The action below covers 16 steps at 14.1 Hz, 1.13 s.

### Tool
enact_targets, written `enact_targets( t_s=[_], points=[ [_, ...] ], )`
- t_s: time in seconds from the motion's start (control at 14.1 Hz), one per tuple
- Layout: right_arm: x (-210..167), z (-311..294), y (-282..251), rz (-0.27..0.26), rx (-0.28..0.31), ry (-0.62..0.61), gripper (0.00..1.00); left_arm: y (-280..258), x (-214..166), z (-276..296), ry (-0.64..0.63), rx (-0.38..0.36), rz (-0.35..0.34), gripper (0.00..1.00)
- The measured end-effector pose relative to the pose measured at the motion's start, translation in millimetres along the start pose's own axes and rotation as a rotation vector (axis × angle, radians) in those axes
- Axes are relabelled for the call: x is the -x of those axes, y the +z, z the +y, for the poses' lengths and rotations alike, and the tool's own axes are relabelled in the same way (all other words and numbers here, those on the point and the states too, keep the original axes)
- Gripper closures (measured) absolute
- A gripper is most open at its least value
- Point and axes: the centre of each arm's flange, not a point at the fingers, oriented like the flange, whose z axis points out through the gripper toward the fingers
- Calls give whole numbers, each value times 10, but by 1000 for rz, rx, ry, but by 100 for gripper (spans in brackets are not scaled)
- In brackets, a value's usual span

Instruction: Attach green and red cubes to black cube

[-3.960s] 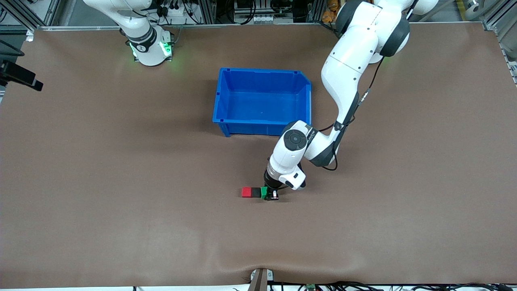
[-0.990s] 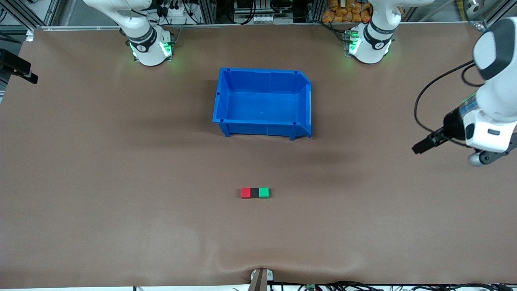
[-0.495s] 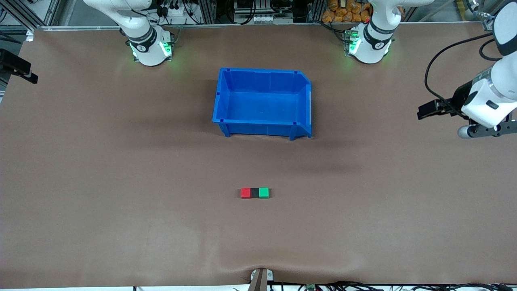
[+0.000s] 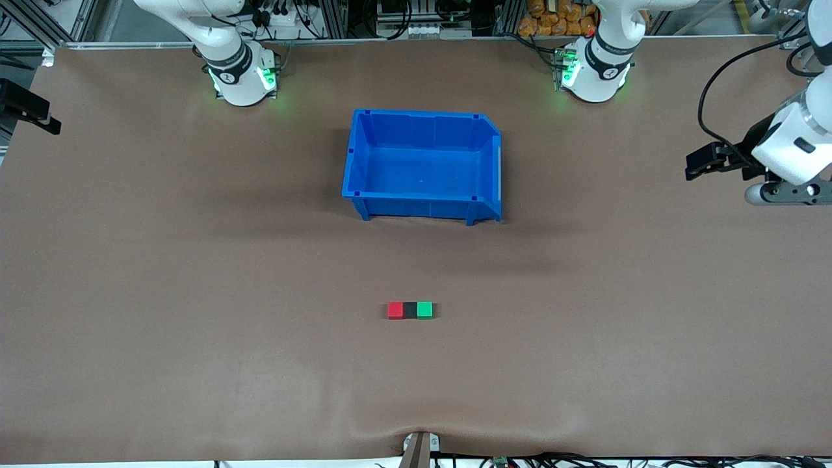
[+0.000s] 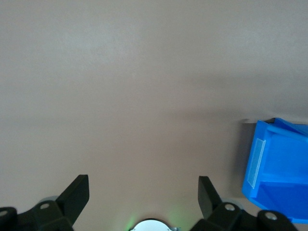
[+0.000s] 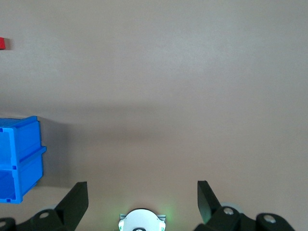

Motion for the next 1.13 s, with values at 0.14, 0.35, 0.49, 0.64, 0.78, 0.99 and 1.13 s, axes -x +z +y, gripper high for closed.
enact_targets(
  t_s=[0.14,0.35,0.49,0.64,0.78,0.99,1.13],
  points=[
    [0,1,1,0,0,0,0,-72,57,-130,-14,1,6,0],
    [1,6,1,-1,0,1,0,-154,81,-220,-22,14,22,0],
    [2,13,1,-1,0,2,0,-177,82,-194,-3,15,27,0],
    [2,13,1,0,0,2,0,-183,82,-197,72,14,28,0],
    [1,12,2,0,0,2,0,-216,83,-193,107,13,36,0],
    [1,12,2,0,0,2,0,-267,84,-174,115,12,46,0],
    [-1,13,1,1,0,2,0,-300,85,-175,115,12,54,0]
  ],
)
